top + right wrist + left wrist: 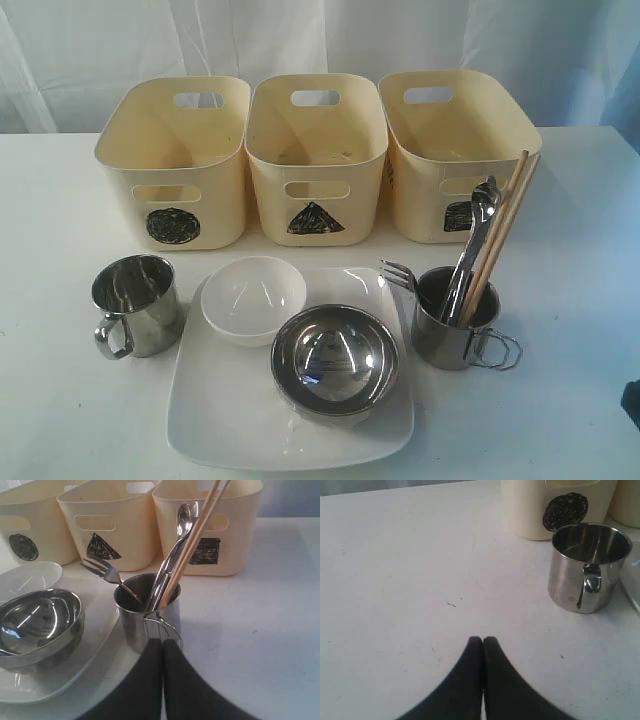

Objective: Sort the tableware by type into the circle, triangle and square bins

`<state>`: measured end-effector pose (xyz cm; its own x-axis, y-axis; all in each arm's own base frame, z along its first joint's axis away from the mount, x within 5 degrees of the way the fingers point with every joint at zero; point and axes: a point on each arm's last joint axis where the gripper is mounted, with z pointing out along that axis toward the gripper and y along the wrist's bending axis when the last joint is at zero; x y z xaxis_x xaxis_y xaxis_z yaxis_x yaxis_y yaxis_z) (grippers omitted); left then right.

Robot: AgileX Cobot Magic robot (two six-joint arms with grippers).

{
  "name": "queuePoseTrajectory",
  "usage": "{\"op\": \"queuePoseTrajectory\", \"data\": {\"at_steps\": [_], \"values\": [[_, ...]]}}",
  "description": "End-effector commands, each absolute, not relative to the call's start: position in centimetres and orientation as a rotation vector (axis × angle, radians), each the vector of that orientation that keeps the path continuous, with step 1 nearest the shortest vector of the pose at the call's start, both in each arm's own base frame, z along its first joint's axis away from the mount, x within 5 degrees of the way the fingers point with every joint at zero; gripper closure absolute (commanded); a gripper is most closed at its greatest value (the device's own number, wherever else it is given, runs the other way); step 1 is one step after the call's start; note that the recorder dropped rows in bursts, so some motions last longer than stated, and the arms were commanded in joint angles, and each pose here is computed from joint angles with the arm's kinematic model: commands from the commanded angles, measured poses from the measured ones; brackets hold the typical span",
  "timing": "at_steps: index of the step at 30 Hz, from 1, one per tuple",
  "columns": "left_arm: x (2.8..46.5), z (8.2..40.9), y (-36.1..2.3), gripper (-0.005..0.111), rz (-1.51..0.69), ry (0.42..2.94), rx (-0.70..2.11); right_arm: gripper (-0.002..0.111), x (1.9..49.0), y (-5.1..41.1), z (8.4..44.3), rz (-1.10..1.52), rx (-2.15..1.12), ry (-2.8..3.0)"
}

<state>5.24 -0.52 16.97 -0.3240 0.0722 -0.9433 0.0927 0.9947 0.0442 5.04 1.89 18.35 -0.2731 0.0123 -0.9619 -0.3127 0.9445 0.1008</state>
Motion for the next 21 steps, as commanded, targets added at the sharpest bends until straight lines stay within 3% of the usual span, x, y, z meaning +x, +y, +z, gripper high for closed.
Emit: {"op": "queuePoseTrajectory", "data": {"at_steps": [1, 9, 21], "values": [[5.2, 16.9, -0.5, 0.107, -0.025, 1.899, 0.110, 0.108, 5.1, 1.9, 18.4, 0.310, -0.233, 1.804], [5.2, 16.9, -0.5, 0.107, -0.025, 1.899, 0.110, 0.108, 5.3, 2.0, 20.3, 0.645, 0.114, 1.626], [5.2, 16.9, -0.5, 0.107, -0.025, 1.899, 0.110, 0.108, 5.3, 1.7, 22.0, 0.844, 0.281, 1.433]]}}
